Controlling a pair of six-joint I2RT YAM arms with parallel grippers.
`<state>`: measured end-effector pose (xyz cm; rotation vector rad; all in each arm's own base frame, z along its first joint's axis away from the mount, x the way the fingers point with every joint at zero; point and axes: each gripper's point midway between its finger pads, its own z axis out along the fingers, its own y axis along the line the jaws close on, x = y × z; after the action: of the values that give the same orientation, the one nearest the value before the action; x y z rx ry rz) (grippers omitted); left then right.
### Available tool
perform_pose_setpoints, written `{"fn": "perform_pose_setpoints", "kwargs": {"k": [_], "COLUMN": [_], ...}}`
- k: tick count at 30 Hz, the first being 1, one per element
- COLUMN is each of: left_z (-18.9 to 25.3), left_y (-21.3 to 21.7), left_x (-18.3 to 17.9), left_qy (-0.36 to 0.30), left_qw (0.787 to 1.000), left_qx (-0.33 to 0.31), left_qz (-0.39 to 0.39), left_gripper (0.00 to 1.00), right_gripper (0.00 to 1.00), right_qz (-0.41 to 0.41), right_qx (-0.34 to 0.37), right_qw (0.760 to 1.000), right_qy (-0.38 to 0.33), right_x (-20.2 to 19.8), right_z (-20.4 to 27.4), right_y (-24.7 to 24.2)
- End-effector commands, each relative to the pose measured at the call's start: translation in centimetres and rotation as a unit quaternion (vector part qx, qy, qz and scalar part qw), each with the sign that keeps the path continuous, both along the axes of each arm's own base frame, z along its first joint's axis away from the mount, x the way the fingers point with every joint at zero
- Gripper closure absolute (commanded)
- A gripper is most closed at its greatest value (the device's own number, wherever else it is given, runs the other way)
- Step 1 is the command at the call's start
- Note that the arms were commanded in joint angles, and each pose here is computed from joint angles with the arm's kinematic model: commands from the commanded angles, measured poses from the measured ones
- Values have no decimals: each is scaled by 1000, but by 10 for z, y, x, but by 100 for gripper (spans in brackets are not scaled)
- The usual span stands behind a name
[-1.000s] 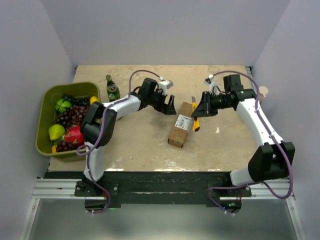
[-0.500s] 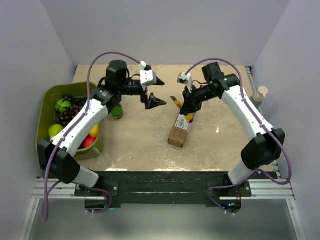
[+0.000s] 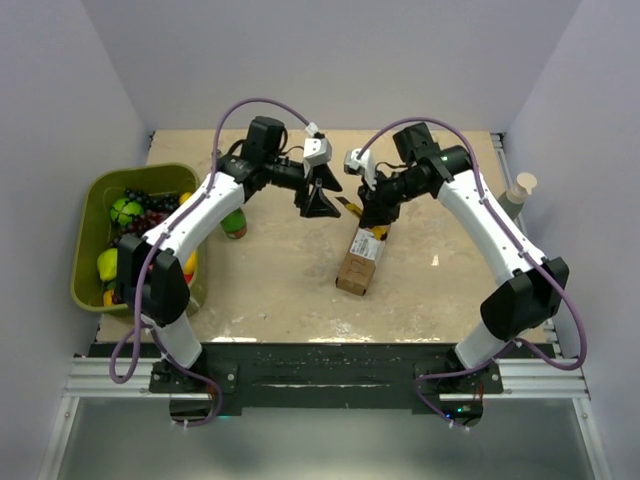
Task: Unpack the express box
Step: Adjust the knife.
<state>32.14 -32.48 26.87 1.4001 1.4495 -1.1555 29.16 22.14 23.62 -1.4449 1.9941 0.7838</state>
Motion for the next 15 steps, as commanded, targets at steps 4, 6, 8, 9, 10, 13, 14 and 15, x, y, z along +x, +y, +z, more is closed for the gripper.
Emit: {"fn": "perform_pose_setpoints", "kwargs": {"k": [4,6,8,9,10,13,14,15], "left_z": [36,34,32,32,33,35,31,32], "left_y": [-16,-18,-20,-21,-22,-26,-26,-27], "left_x": [-16,-18,-17,-19,-17,-15,-16,-15], "left_qy": [5,21,44,51,50,52,70,70], "left_qw": [997,997,996,995,994,994,993,993], "left_qx": [-48,-50,-52,-56,-60,-71,-69,-72], "left_qz": [-54,-59,-62,-69,-70,-71,-66,-65], "left_gripper": [28,37,47,50,52,57,63,66], "right_gripper": [100,100,100,100,100,100,100,100], "right_qz": [-15,-16,-19,-18,-18,-16,-15,-13], "right_qx": [-14,-11,-10,-9,-8,-4,-2,2], "right_qw": [999,999,999,999,999,999,999,999], "right_qy": [-45,-46,-48,-49,-50,-46,-45,-45], "right_x": [9,9,12,11,12,11,10,9], "right_z": [14,16,17,18,20,20,21,22], "right_y": [-3,-1,-1,1,1,3,3,4]}}
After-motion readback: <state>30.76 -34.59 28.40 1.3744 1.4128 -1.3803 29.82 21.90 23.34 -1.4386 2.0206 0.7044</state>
